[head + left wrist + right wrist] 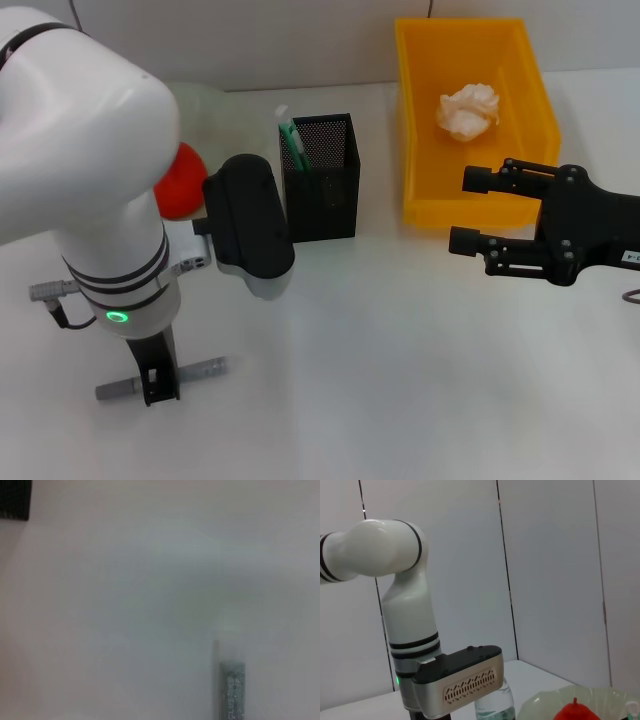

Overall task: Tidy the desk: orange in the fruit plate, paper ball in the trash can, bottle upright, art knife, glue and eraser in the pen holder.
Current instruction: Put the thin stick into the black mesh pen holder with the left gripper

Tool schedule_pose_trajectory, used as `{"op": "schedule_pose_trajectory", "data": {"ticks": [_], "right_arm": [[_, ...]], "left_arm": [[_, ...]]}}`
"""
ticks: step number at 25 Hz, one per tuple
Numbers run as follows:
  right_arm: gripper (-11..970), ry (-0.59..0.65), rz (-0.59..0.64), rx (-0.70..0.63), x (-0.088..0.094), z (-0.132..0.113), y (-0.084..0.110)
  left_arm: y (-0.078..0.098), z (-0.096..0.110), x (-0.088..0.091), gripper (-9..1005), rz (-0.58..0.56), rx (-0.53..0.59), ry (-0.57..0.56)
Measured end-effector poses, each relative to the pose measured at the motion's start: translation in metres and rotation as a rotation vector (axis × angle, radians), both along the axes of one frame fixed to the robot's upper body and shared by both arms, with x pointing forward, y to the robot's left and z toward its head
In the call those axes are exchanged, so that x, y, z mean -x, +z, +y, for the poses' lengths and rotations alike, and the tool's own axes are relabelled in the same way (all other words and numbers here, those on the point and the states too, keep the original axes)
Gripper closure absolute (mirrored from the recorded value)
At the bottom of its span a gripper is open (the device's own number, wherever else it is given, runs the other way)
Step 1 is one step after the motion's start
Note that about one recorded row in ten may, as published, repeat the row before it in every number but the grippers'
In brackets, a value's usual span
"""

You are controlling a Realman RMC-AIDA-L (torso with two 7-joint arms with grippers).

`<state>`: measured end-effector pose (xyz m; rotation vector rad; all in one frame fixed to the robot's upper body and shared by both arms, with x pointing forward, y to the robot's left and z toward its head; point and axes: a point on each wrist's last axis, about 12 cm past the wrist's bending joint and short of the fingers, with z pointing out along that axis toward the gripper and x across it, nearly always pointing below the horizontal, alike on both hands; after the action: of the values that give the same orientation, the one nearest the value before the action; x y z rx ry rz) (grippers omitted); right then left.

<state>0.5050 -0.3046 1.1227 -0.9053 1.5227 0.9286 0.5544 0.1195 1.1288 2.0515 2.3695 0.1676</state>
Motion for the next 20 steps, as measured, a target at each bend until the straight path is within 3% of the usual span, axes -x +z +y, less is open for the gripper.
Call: {"op": "schedule_pose_trajectory", "data": {"ticks": [20], "right_arm": [[197,-0.025,-0.007,0.0,-0.001,-0.004,0.001]], "left_arm": [[0.014,-0.012,0.005,859,-0.007,0.078,-0.026]]}}
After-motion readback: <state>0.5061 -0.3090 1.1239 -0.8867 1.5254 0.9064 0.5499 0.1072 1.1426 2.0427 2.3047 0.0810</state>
